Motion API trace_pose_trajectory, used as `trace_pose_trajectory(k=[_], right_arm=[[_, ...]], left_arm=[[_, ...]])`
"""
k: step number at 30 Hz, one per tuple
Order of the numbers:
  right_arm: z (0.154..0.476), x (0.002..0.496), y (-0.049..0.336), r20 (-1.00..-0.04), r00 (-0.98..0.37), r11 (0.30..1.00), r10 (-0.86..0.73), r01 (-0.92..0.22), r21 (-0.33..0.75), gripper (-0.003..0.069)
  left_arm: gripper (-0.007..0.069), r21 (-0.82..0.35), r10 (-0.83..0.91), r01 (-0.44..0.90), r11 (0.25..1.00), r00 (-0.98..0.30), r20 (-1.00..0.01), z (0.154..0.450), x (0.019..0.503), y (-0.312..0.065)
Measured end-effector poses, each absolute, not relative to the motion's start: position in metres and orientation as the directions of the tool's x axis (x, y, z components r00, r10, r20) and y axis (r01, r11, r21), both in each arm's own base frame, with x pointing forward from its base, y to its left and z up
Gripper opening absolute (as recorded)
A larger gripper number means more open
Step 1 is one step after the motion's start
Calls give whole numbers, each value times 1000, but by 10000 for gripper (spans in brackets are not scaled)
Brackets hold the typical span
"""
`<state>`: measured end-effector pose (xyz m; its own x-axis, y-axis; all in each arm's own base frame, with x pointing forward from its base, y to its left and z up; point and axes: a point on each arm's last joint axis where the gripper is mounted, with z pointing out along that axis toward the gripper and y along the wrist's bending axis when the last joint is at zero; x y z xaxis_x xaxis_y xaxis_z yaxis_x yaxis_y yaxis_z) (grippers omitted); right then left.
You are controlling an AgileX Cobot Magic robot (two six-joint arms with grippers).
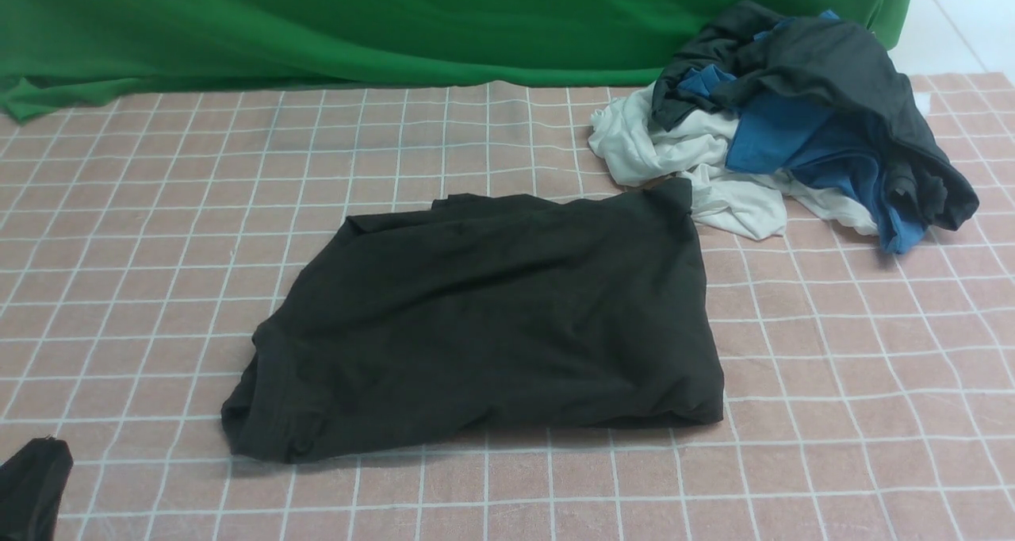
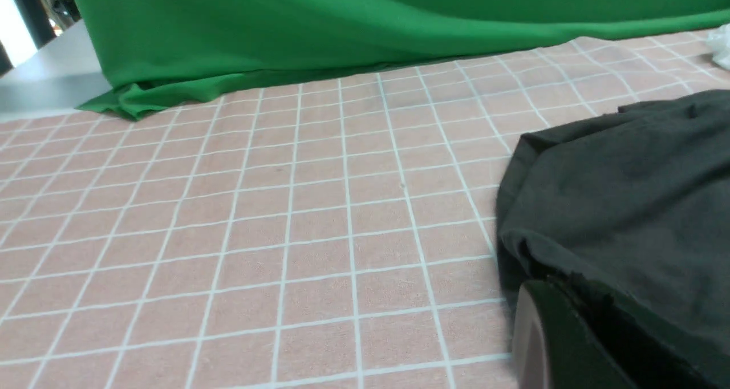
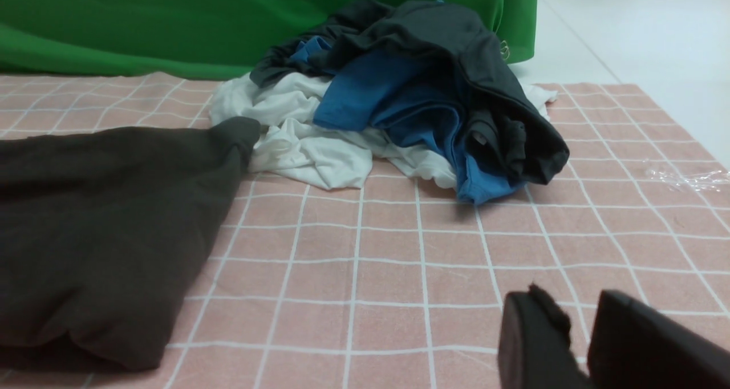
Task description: Fold a long-sleeved shirt over a pink coffee tablecloth.
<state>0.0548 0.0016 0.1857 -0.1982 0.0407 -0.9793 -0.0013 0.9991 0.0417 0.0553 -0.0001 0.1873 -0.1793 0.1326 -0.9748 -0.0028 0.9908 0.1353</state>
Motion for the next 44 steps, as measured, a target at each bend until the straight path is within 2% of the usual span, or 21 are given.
trace_pose_trajectory(k=[19,44], right_arm=[[186,55,2,-979,-198,999,41,-1,42,237],[186,55,1,-979,-197,999,42,4,42,237]], left_arm=[[18,99,101,19,995,-162,-982,189,55,-2],[18,98,100,19,995,-161,-982,189,55,-2]])
